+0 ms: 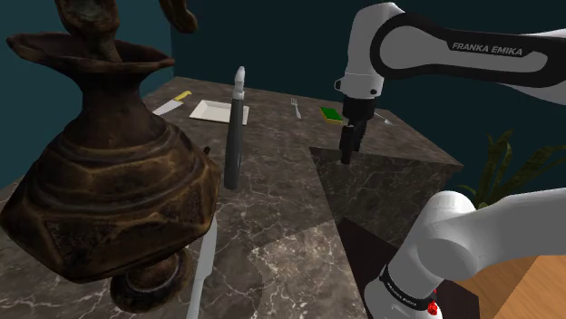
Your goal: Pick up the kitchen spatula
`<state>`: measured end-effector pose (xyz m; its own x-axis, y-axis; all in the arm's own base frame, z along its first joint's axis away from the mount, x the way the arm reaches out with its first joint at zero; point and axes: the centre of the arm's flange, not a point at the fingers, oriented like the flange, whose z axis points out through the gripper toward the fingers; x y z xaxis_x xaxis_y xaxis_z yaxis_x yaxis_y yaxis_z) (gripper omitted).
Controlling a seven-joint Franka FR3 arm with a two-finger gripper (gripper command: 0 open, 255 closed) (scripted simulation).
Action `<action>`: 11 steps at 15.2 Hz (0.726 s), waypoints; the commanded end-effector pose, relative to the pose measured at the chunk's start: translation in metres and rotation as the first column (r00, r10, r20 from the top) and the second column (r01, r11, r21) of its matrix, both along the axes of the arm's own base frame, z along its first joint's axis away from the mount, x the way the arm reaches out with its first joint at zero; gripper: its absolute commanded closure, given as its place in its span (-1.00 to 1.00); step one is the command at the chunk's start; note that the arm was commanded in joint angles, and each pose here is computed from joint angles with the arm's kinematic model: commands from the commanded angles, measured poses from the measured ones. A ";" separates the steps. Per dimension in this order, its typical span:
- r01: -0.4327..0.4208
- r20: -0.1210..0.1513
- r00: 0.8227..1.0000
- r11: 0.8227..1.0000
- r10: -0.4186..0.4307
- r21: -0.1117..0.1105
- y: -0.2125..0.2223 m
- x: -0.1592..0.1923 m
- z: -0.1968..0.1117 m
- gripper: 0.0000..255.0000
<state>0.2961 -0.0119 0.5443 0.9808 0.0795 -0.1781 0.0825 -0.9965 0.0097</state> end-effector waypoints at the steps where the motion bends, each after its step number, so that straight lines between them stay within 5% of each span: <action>1: 0.000 0.000 1.000 1.000 0.000 0.000 0.000 0.000 0.000 -1.00; 6: 0.151 0.063 0.987 0.988 -0.150 -0.020 0.066 -0.005 0.004 -1.00; 11: 0.300 0.128 0.947 0.954 -0.294 -0.030 0.132 -0.001 0.006 -1.00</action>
<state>0.2922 0.1051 0.5500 0.9798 -0.1886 -0.0663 -0.1855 -0.9814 0.0497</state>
